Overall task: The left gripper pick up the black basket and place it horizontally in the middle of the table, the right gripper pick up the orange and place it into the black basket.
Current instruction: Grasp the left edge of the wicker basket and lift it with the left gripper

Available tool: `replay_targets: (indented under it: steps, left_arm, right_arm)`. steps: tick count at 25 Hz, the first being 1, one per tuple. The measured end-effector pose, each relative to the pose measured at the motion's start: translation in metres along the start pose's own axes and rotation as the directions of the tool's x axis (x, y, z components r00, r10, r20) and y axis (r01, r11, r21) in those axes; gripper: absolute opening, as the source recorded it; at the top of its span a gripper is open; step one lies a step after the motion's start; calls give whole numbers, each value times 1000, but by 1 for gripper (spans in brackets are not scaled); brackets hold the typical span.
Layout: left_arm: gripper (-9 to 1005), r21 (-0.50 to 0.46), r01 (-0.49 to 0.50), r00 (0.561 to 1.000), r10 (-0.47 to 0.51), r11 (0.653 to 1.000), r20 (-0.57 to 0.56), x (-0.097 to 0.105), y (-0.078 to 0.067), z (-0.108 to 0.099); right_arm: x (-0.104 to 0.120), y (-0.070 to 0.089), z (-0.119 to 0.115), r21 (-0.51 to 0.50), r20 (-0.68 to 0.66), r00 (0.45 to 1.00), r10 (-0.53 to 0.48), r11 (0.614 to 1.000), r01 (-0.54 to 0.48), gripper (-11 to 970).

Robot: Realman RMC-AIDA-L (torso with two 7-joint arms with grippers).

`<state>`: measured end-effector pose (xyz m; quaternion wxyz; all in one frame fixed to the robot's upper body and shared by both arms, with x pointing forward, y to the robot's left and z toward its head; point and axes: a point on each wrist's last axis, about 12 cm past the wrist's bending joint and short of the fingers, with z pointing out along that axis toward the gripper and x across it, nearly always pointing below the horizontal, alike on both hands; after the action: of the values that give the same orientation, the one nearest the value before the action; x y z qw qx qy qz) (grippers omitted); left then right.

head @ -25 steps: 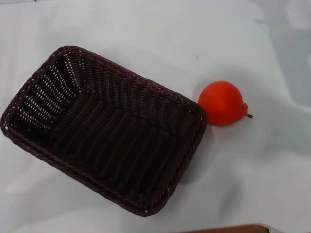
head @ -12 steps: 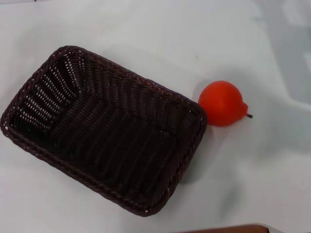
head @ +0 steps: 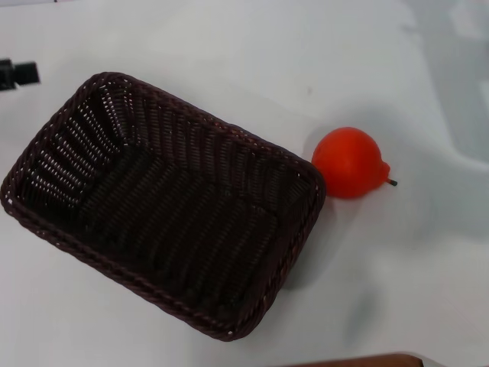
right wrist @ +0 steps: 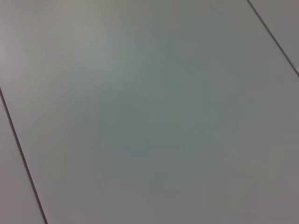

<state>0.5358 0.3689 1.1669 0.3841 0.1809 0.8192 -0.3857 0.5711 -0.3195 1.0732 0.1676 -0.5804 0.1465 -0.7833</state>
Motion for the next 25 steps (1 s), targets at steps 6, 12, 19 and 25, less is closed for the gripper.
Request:
replay_targets:
  steps: [6,12,19,25]
  left_arm:
    - [824,-70,-10,986,-2,997,-165,-5,-3,24]
    - [827,-111,-26,969,-2,993,-247,-8,-3,41]
    - [831,-158,-37,955,-12,987,-297,-6,-1,51]
    - [832,-182,-51,944,-12,982,-330,-2,0,59]
  right_arm:
    - [-1,0,-1,-4,5,1000,2,1000,-2,944]
    - [-4,2,-2,-19,26,1000,4,1000,-3,944]
    - [-4,2,-2,-21,29,1000,5,1000,-4,945]
    - [-4,2,-2,-21,29,1000,5,1000,-4,945]
